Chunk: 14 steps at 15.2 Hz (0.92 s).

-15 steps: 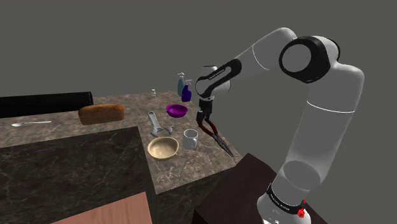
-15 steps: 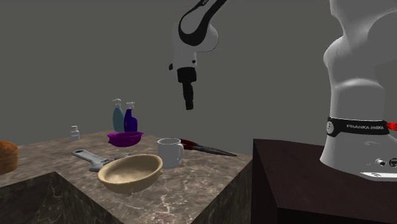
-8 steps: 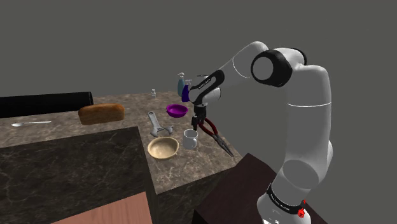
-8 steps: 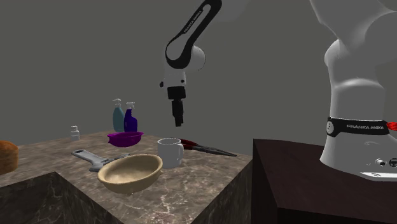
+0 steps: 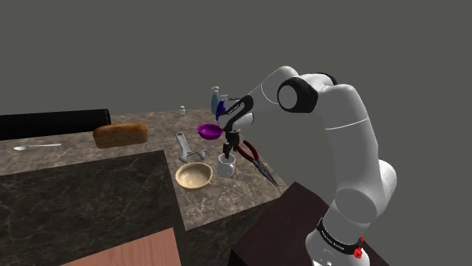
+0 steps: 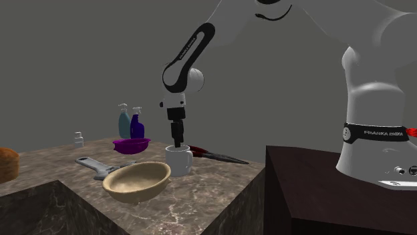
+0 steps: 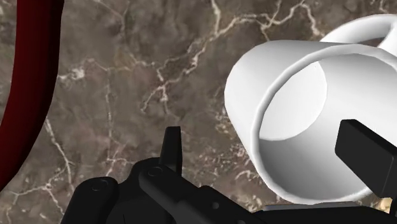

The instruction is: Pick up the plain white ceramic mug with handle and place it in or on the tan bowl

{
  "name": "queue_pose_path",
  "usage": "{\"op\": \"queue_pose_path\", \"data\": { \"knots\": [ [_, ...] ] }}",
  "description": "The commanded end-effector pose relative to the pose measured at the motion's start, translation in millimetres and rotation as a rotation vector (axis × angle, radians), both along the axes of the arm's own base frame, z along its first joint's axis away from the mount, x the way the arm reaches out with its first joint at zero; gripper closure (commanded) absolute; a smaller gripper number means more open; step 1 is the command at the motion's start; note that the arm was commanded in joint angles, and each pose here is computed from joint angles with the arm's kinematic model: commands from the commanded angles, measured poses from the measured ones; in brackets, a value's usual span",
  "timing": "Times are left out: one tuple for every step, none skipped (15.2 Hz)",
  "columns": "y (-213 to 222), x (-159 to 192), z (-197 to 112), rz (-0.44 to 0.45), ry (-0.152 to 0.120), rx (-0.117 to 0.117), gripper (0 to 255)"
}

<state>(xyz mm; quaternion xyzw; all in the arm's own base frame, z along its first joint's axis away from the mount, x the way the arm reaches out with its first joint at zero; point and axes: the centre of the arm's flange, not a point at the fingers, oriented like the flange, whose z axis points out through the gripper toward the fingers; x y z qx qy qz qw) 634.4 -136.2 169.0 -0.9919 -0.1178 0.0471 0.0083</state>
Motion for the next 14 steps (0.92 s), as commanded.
{"op": "queue_pose_path", "data": {
  "knots": [
    [-1,1,-10,0.001,-0.001,0.000,0],
    [-1,0,-15,0.001,-0.001,0.000,0],
    [-1,0,-20,0.001,-0.001,0.000,0],
    [-1,-1,-25,0.001,-0.001,0.000,0],
    [-1,-2,-34,0.001,-0.001,0.000,0],
    [-1,-2,-34,0.001,-0.001,0.000,0],
    [-1,-2,-34,0.001,-0.001,0.000,0],
    [-1,-2,-34,0.001,-0.001,0.000,0],
    [-1,-2,-34,0.001,-0.001,0.000,0],
    [-1,-2,-34,0.001,-0.001,0.000,0],
    [-1,-2,-34,0.001,-0.001,0.000,0],
    [-1,-2,-34,0.001,-0.001,0.000,0],
    [-1,-2,-34,0.001,-0.001,0.000,0],
    [-1,-2,-34,0.001,-0.001,0.000,255]
  ]
}}
